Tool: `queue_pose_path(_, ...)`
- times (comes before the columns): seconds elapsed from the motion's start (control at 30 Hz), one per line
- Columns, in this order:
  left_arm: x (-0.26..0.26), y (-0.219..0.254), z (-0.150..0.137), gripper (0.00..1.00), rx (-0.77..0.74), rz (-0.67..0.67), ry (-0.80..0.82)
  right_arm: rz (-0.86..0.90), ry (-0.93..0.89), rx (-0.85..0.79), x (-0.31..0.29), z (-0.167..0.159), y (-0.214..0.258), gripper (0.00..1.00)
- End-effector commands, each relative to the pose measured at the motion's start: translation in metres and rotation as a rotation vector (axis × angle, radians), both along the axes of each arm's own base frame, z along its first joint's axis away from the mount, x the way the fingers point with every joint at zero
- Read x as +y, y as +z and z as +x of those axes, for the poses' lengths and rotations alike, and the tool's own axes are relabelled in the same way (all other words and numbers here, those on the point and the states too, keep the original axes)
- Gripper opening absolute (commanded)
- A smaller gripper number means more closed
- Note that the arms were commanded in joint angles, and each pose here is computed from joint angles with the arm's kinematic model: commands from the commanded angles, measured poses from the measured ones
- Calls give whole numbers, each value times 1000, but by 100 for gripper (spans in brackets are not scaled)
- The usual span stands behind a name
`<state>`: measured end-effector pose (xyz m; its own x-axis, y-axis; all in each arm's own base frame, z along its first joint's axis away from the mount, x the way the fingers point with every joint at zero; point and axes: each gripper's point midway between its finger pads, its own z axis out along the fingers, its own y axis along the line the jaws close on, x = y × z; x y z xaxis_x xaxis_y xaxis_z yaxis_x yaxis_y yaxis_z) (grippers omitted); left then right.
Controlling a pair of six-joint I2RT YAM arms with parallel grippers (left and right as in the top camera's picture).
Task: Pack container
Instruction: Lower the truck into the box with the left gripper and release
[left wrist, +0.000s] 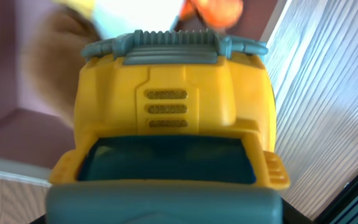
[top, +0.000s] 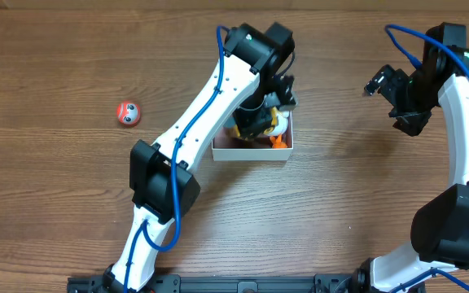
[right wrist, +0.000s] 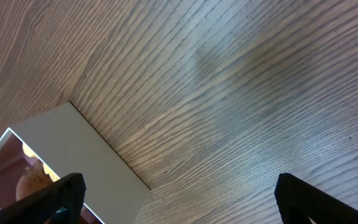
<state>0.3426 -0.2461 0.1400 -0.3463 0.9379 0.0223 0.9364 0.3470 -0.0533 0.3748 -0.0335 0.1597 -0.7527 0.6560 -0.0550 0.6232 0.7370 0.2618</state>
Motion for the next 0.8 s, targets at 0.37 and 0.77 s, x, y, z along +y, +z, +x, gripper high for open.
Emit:
queue_pose_path(0.37, 14, -35, 7, 45, 8, 51, -41, 1, -4, -31, 0, 3, 9, 100)
queue_pose_path(0.77, 10, 35, 10, 100, -126, -50, 87, 1, -4, -31, 0, 3, 9, 100)
